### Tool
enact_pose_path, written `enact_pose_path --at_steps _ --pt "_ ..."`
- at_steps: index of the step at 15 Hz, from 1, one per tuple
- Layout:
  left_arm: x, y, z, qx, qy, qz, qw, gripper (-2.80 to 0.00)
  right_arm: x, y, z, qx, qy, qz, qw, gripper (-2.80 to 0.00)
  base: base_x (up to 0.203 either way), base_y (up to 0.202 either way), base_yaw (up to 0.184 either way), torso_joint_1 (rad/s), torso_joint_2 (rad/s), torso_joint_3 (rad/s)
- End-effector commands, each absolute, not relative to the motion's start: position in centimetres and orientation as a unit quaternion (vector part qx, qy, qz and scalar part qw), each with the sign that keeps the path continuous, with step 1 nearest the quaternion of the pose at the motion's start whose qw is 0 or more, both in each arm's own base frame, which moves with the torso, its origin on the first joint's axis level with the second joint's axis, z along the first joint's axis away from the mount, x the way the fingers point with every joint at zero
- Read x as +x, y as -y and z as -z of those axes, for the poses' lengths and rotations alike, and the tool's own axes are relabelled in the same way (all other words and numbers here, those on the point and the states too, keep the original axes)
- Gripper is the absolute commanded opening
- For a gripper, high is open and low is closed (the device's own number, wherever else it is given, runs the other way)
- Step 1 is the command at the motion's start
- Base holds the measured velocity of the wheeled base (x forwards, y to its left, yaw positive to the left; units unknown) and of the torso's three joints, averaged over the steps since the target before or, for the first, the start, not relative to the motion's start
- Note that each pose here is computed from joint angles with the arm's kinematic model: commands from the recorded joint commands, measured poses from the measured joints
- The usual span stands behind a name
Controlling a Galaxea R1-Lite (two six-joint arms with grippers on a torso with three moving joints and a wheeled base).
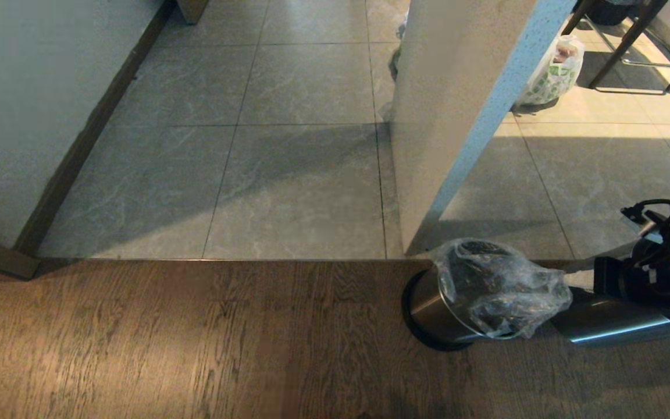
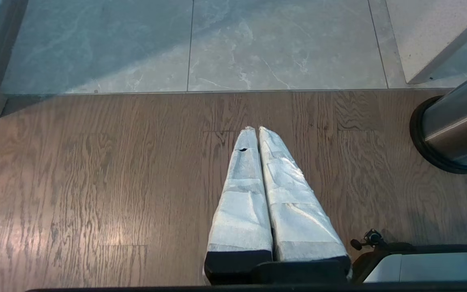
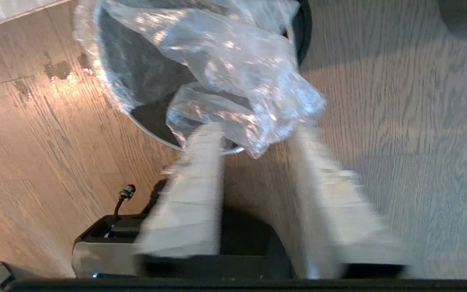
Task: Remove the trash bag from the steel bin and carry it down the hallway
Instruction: Pick up the trash bag
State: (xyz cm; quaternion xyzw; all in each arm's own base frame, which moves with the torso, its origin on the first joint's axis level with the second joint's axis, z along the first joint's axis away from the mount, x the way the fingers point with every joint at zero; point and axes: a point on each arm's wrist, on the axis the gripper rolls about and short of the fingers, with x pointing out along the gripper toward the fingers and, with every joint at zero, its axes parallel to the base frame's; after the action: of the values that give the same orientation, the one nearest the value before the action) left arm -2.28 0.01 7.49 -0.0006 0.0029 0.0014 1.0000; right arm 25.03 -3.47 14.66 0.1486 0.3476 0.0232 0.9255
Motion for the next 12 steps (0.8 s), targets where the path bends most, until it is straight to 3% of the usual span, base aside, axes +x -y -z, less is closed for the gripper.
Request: enact_pose_path --at_steps 1,7,12 --pt "-2.3 0.0 -7.5 -0.001 -0.003 -0.002 1.0 -2.8 25.0 3.4 -14.8 0.143 -0.341 -0.027 0.929 0.0 0.0 0.0 0.0 0.0 0.0 0.0" --pt "-2.3 0.0 -7.5 -0.001 -0.003 -0.002 1.0 -2.8 26.6 3.7 -12.0 0.149 -0.384 -0.024 0.911 0.0 0.0 0.0 0.0 0.0 0.0 0.0" --pt "-2.3 0.0 -7.5 -0.001 -0.003 -0.002 1.0 -2.8 29.7 4.2 -10.1 0.142 -0.346 -0.026 0.927 0.0 0.0 0.0 0.0 0.0 0.0 0.0"
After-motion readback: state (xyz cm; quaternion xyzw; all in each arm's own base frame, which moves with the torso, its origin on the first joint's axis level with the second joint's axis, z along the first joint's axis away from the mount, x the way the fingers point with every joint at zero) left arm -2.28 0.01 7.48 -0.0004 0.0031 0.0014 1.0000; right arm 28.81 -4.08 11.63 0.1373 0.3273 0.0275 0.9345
